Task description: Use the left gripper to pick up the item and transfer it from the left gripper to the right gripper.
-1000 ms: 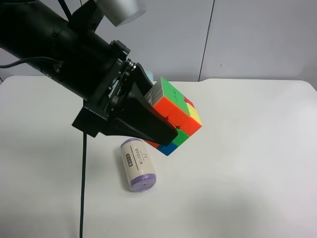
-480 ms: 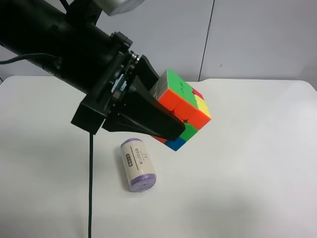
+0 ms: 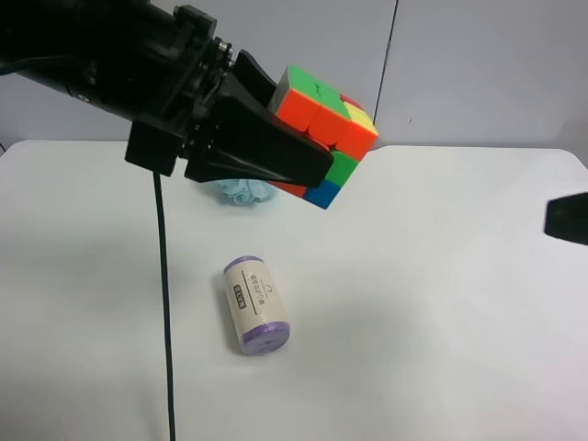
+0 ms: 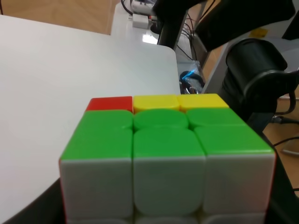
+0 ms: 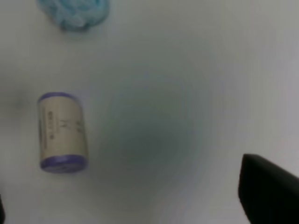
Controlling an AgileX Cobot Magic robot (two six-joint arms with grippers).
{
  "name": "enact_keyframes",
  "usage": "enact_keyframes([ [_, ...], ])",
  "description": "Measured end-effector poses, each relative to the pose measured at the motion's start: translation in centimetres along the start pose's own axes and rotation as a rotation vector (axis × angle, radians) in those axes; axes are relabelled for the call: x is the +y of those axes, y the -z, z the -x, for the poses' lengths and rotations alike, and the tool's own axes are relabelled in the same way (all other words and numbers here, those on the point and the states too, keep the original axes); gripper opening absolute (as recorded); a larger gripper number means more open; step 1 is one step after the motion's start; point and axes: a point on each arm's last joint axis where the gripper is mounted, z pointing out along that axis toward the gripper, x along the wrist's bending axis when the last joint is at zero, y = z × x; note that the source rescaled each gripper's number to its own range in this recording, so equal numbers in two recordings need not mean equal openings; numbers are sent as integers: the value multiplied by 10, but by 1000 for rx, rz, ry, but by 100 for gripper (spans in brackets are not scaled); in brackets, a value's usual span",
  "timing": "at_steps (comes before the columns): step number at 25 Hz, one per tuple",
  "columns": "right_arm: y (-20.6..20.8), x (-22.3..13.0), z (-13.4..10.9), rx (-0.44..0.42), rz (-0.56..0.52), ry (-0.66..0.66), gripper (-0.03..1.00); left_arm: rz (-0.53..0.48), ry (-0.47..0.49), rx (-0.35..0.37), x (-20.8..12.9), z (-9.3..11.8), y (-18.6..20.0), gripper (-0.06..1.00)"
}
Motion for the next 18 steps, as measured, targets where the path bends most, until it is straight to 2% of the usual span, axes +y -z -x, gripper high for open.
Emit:
enact_keyframes([
  [8, -40, 30, -16, 314, -3, -124, 100, 33, 12, 34, -2, -13, 15, 0],
  [18, -66, 54, -27, 614, 48, -262, 100, 139, 6, 19, 1, -23, 36, 0],
])
